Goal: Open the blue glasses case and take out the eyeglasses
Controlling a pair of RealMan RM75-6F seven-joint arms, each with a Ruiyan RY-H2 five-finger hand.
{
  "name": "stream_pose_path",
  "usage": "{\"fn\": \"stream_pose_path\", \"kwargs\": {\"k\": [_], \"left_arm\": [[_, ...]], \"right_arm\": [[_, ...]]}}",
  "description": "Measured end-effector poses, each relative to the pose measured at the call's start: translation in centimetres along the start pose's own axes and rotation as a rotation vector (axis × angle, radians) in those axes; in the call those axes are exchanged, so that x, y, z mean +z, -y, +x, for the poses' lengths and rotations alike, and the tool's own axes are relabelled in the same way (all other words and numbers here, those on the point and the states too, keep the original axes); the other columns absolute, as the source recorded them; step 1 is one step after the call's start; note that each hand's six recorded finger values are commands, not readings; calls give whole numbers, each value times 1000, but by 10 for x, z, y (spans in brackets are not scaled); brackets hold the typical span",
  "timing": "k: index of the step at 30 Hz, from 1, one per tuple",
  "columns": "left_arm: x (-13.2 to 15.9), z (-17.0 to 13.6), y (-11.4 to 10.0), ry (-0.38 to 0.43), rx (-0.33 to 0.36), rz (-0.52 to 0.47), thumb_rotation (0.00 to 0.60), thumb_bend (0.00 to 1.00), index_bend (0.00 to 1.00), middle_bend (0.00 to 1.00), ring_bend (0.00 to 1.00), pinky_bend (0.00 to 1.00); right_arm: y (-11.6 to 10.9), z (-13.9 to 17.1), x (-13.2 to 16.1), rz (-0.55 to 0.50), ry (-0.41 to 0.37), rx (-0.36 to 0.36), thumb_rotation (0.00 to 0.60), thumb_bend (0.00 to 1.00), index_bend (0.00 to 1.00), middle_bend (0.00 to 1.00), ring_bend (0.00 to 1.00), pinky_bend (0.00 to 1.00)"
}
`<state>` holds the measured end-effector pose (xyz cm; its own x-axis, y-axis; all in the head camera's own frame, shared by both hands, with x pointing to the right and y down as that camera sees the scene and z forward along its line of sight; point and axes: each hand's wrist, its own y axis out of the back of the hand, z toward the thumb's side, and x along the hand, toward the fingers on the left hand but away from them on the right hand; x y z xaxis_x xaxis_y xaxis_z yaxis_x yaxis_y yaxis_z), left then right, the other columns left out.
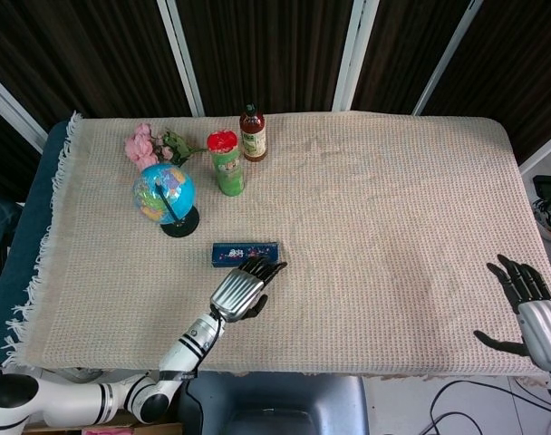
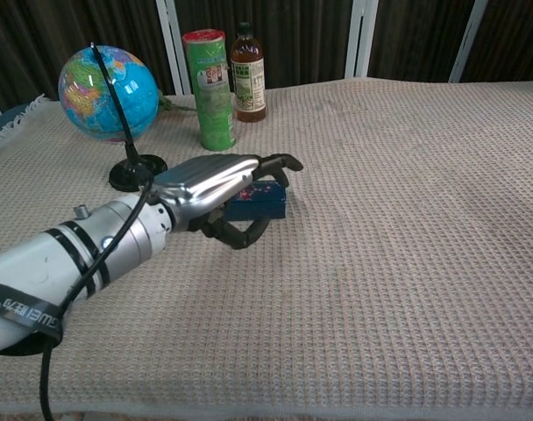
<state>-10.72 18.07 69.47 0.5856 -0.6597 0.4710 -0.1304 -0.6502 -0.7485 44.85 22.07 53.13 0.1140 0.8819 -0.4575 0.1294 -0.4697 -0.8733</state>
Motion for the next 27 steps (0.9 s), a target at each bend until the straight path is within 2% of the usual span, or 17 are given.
{"fn": "stream_pose_path", "kwargs": {"k": [2,4,7,10,15,22,27], "left_arm": [[-2,2,-8,-18,64,1,600,438,175,213,123,183],[-7,7,-10,-43,97,12,600,405,176,191,103,179],[-16,15,-6,-72,113,35,600,386,170,152,61,164],[-23,26,-2,-93,115,71,600,388,116,103,15,127],[-32,40,9,-126,50,115,600,386,2,29,0,58],[-41,51,16,-162,-51,130,600,386,0,28,0,42],[-48,57,13,-181,-59,138,600,385,0,39,0,30]], "right_arm": [[1,0,1,2,-4,4,600,177,0,0,0,0],[1,1,2,3,-9,7,600,177,0,0,0,0],[3,0,3,5,-15,15,600,177,0,0,0,0],[4,-1,3,5,-16,23,600,177,0,0,0,0],[3,-3,1,-1,-14,26,600,177,0,0,0,0],[3,-3,1,-2,-12,28,600,177,0,0,0,0],[2,-2,0,-2,-12,27,600,177,0,0,0,0]]}}
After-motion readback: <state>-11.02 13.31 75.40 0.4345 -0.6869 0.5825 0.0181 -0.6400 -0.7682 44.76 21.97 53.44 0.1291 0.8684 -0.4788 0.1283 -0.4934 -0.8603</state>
